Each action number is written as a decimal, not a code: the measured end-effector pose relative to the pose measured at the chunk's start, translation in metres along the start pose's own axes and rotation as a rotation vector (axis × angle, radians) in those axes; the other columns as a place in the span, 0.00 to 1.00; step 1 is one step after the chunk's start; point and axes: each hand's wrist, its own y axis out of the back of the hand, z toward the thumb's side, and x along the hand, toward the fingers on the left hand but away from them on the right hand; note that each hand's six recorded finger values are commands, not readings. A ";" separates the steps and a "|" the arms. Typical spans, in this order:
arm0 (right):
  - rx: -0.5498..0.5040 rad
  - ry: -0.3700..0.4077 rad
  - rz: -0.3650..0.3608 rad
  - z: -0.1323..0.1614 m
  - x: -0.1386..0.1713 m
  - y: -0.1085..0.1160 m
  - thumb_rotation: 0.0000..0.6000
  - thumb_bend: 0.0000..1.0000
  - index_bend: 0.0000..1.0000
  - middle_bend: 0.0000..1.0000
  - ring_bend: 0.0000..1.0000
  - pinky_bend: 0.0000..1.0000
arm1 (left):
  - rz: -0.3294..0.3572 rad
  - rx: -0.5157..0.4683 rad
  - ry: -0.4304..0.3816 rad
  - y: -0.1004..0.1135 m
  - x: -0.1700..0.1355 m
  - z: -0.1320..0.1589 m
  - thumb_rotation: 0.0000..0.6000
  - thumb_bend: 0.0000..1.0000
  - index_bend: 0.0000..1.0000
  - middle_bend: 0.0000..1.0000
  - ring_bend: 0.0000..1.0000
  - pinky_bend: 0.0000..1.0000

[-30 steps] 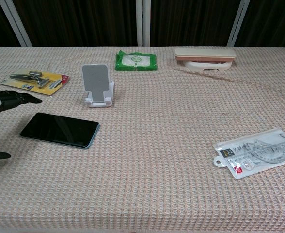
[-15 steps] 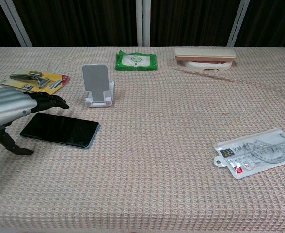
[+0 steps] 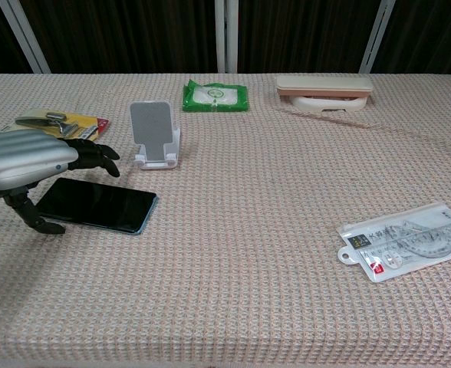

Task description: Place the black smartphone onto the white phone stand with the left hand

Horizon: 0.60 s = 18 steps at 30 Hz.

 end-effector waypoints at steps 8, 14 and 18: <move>-0.001 0.002 0.001 0.001 0.000 -0.001 1.00 0.15 0.00 0.00 0.00 0.00 | -0.053 -0.020 0.025 0.001 0.007 -0.002 1.00 0.15 0.20 0.06 0.07 0.24; -0.003 -0.005 0.003 -0.001 0.000 -0.003 1.00 0.16 0.00 0.00 0.00 0.00 | -0.087 -0.021 0.042 -0.001 0.010 -0.003 1.00 0.15 0.22 0.06 0.07 0.24; -0.005 -0.010 0.004 -0.003 0.001 -0.003 1.00 0.16 0.00 0.00 0.00 0.00 | -0.088 -0.035 0.041 -0.001 0.012 -0.001 1.00 0.16 0.32 0.06 0.07 0.24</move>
